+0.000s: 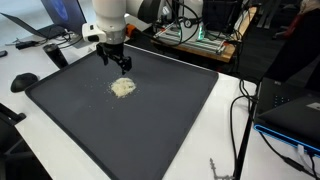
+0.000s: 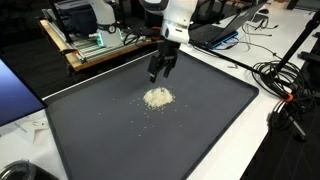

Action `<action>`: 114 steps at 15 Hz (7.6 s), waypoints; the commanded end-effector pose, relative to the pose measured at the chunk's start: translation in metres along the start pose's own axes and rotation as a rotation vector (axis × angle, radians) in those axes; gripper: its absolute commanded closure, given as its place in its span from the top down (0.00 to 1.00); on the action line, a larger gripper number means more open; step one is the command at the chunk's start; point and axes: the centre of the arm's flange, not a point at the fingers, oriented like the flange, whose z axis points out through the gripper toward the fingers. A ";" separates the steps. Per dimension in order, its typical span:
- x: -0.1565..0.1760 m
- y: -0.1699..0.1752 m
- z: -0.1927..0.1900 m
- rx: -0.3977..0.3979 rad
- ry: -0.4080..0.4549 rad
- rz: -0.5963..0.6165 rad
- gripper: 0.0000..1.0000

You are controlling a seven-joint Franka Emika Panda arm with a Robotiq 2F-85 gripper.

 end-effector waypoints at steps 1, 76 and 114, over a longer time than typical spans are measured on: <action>0.016 -0.020 -0.013 -0.059 -0.061 0.062 1.00; -0.151 0.129 0.083 0.680 0.463 0.121 1.00; -0.115 0.001 -0.020 0.243 0.354 -0.043 1.00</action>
